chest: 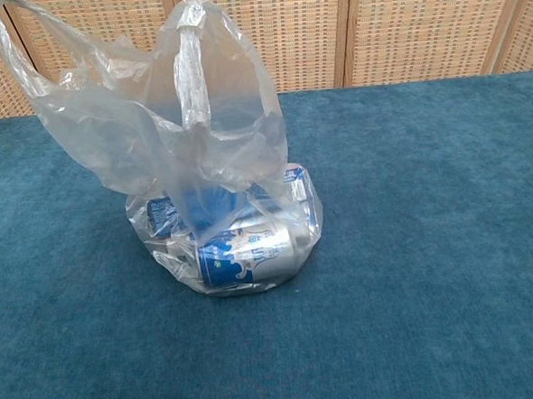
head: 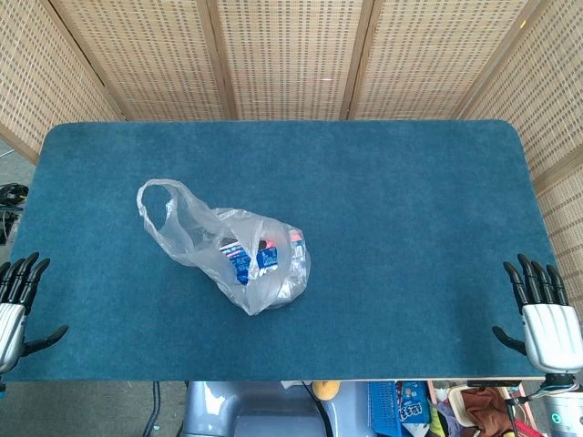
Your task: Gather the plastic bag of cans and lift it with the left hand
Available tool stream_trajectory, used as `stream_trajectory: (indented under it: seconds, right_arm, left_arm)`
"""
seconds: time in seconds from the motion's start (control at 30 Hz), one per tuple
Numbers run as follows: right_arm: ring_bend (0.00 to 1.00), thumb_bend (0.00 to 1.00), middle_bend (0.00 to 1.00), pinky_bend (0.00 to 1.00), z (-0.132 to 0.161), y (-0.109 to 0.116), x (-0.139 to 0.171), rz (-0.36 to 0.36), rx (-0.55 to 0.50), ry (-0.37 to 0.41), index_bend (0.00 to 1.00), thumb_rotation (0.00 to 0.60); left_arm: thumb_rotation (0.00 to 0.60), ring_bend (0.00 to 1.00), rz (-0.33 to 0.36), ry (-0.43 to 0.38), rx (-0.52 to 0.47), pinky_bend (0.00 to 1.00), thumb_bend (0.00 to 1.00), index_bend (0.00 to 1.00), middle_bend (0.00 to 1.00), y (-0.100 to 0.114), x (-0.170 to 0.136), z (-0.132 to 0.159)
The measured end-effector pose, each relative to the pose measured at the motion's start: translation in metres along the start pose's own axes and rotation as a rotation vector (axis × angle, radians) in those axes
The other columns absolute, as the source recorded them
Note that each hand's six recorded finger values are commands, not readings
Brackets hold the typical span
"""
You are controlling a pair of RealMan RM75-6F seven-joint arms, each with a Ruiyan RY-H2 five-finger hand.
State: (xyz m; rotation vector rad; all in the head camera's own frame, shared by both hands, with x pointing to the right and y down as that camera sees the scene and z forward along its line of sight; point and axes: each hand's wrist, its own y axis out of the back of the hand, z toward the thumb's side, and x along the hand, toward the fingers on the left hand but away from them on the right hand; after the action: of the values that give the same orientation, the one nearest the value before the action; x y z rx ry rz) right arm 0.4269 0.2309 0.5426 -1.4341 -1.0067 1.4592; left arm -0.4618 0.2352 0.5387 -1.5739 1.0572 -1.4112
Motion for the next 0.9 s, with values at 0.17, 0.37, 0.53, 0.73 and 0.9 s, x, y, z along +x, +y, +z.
stream_trajectory:
  seconds: [0.17,0.37,0.53,0.73,0.9]
  right_arm:
    - [0.00,0.00,0.00,0.00,0.002,0.000,-0.002,-0.003,-0.015,0.014,0.00,0.600]
    - [0.00,0.00,0.00,0.00,0.008,0.005,-0.015,-0.041,-0.076,0.069,0.00,0.600]
    - [0.00,0.00,0.00,0.00,0.022,0.020,-0.045,-0.092,-0.137,0.173,0.00,0.600]
    - [0.00,0.00,0.00,0.00,0.065,0.049,-0.097,-0.119,-0.241,0.366,0.00,0.600]
    - [0.00,0.00,0.00,0.00,0.102,0.061,-0.123,-0.103,-0.267,0.469,0.00,0.600]
  left_arm:
    - [0.600,0.00,-0.003,0.002,0.000,0.00,0.13,0.00,0.00,0.000,0.000,0.000]
    - [0.600,0.00,0.008,0.002,-0.002,0.00,0.13,0.00,0.00,0.001,0.002,-0.001]
    - [0.600,0.00,-0.006,0.001,0.002,0.00,0.13,0.00,0.00,-0.006,0.010,0.001]
    - [0.600,0.00,-0.017,-0.016,0.019,0.00,0.13,0.00,0.00,-0.024,0.023,0.004]
    - [0.600,0.00,-0.015,-0.028,0.027,0.00,0.13,0.00,0.00,-0.033,0.030,0.005]
